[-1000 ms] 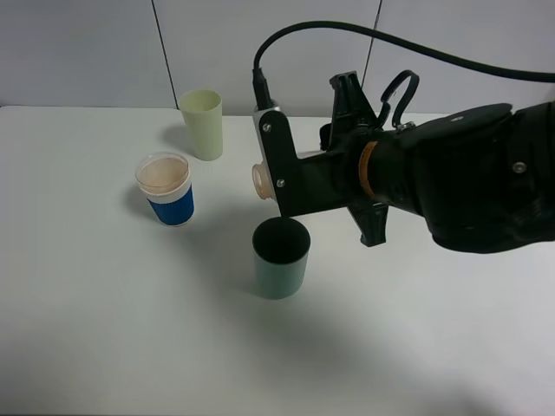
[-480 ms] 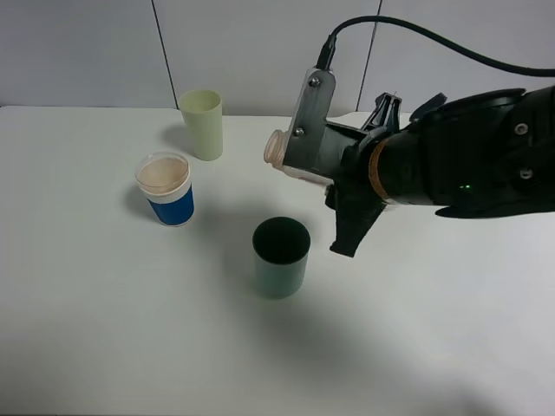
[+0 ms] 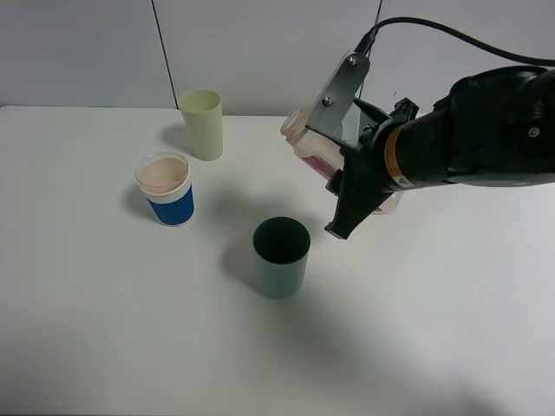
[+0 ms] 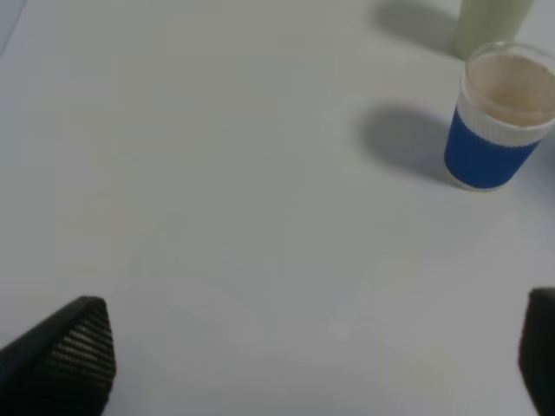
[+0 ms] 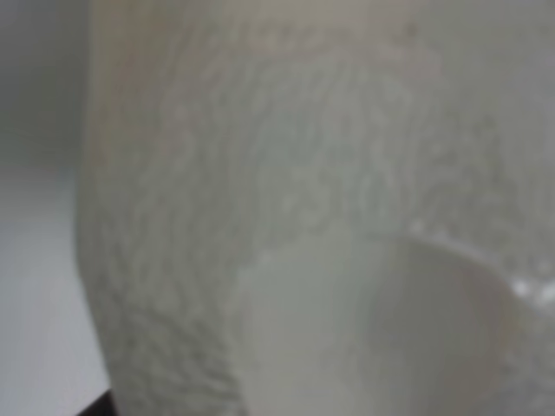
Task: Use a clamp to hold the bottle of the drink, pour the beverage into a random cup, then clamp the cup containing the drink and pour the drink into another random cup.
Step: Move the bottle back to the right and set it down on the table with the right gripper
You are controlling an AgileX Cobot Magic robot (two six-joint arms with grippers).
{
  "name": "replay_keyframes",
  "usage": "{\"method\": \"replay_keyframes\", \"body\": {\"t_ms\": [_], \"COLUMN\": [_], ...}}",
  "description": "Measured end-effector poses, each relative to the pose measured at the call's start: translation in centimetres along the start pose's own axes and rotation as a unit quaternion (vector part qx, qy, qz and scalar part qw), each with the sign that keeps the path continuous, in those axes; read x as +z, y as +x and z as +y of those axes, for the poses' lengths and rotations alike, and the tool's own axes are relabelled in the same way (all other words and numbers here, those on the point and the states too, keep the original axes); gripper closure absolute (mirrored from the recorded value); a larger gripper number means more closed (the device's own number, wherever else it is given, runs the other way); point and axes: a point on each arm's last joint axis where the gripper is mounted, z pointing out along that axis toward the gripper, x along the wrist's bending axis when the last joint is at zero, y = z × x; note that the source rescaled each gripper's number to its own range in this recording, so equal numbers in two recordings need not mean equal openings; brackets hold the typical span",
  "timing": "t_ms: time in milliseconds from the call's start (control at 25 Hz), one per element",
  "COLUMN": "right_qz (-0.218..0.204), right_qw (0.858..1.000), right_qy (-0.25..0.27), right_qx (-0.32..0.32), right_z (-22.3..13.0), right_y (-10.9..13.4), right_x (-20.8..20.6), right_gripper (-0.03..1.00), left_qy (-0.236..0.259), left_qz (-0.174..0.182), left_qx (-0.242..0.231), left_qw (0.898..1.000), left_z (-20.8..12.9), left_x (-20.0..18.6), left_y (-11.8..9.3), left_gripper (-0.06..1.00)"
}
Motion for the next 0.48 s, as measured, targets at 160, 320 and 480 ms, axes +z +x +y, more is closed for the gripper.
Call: {"method": "replay_keyframes", "body": {"t_ms": [160, 320, 480], "right_qz": [0.004, 0.003, -0.007], "right_qw": [0.999, 0.996, 0.989], "right_qy": [-0.025, -0.052, -0.091], "right_qx": [0.044, 0.079, 0.12], "right_z": [-0.4, -0.7, -1.1], "right_y": [-1.6, -2.9, -4.9], "right_x": [0.3, 0.5, 0.6], "right_gripper": [0.93, 0.93, 0.93], "left_qy": [0.0, 0.0, 0.0], "left_qz": [0.0, 0.0, 0.0], "left_qx": [0.0, 0.0, 0.0], "left_qw": [1.0, 1.0, 1.0], "left_z": [0.0, 0.0, 0.0], "left_x": [0.0, 0.0, 0.0], "left_y": [0.0, 0.0, 0.0], "left_gripper": [0.17, 0.17, 0.17]}}
